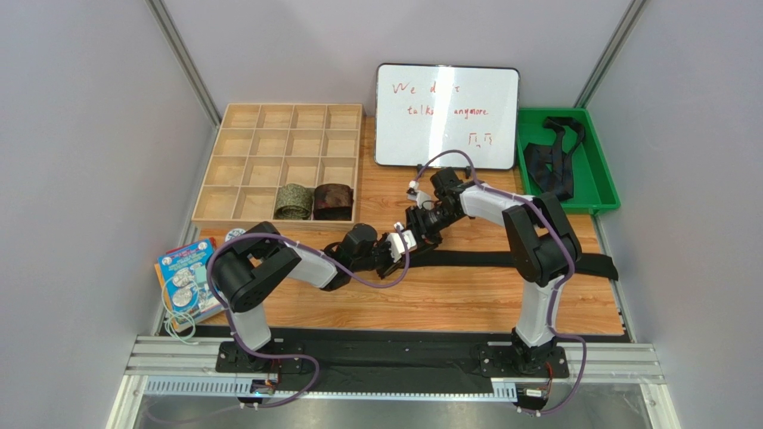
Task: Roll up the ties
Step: Roll the tie at the center of the board.
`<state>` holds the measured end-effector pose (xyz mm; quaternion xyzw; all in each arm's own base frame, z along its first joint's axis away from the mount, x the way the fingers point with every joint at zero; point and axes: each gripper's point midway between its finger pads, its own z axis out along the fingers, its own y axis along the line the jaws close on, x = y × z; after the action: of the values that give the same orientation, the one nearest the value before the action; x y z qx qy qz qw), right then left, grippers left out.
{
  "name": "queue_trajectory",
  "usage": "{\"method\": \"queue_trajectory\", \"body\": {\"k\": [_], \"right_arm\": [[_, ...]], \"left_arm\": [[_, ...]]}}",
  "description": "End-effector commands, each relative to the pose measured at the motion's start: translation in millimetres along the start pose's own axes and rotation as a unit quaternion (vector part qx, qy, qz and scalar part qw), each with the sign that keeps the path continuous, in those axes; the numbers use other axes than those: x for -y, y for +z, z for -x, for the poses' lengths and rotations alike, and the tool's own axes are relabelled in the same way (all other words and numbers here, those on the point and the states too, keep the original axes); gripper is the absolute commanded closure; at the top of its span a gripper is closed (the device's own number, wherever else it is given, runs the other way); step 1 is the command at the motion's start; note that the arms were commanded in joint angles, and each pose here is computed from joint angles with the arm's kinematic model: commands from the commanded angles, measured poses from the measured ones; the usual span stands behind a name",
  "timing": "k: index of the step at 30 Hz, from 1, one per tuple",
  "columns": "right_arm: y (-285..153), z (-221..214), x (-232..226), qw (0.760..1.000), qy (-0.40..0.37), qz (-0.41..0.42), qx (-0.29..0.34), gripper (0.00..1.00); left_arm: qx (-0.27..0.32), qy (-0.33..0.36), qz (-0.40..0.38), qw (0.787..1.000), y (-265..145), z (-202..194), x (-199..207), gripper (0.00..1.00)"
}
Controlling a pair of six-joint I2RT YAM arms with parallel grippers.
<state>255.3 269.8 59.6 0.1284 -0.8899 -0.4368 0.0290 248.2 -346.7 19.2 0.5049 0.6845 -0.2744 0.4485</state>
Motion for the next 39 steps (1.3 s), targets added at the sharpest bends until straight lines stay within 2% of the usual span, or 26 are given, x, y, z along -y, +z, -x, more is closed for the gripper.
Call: {"method": "queue_trajectory", "body": {"k": [1,4,9,13,15,16,17,19,22,23,25,26,28,34,39], "right_arm": [[11,15,11,0.999,-0.005,-0.04,0.02,0.62],[15,14,22,0.997,0.0,-0.066,0.029,0.61],[24,21,24,0.995,-0.016,-0.075,0.06,0.58],[34,21,24,0.996,-0.012,-0.071,0.06,0.59],[36,19,26,0.996,-0.014,-0.073,0.057,0.72],[38,19,30,0.995,-0.012,-0.078,0.055,0.85],[39,17,33,0.995,-0.012,-0.08,0.051,0.92],[41,11,36,0.997,-0.001,-0.069,0.038,1.0],[38,10,38,0.998,0.016,-0.042,0.032,1.0],[35,12,41,0.999,0.023,-0.034,0.034,1.0],[32,12,40,0.999,0.025,-0.005,0.032,1.0],[28,14,45,0.999,0.036,0.006,0.034,1.0],[24,16,41,0.998,0.038,0.043,0.035,1.0],[19,16,44,0.992,0.061,0.111,0.028,1.0],[21,10,50,0.986,0.093,0.132,0.028,1.0]], "left_arm": [[-0.057,-0.001,-0.002,0.998,-7,-26,3,0.75],[-0.057,-0.003,-0.002,0.998,-8,-25,4,0.75],[-0.056,-0.007,-0.005,0.998,-8,-24,5,0.75],[-0.059,-0.006,-0.01,0.998,-8,-27,7,0.74],[-0.06,-0.004,-0.009,0.998,-8,-27,6,0.73],[-0.062,-0.005,-0.009,0.998,-8,-28,7,0.73],[-0.062,-0.006,-0.007,0.998,-8,-27,6,0.72],[-0.063,-0.011,-0.005,0.998,-10,-27,6,0.69],[-0.058,-0.024,-0.004,0.998,-15,-25,5,0.6],[-0.041,-0.028,-0.003,0.999,-17,-16,2,0.52],[-0.025,-0.053,-0.008,0.998,-25,-16,1,0.43],[0.007,-0.05,-0.004,0.999,-27,-2,-4,0.33],[0.027,-0.058,-0.01,0.998,-33,0,-3,0.24],[0.068,-0.063,0.0,0.996,-30,11,-10,0.21],[0.087,-0.052,-0.014,0.995,-17,14,-10,0.21]]}}
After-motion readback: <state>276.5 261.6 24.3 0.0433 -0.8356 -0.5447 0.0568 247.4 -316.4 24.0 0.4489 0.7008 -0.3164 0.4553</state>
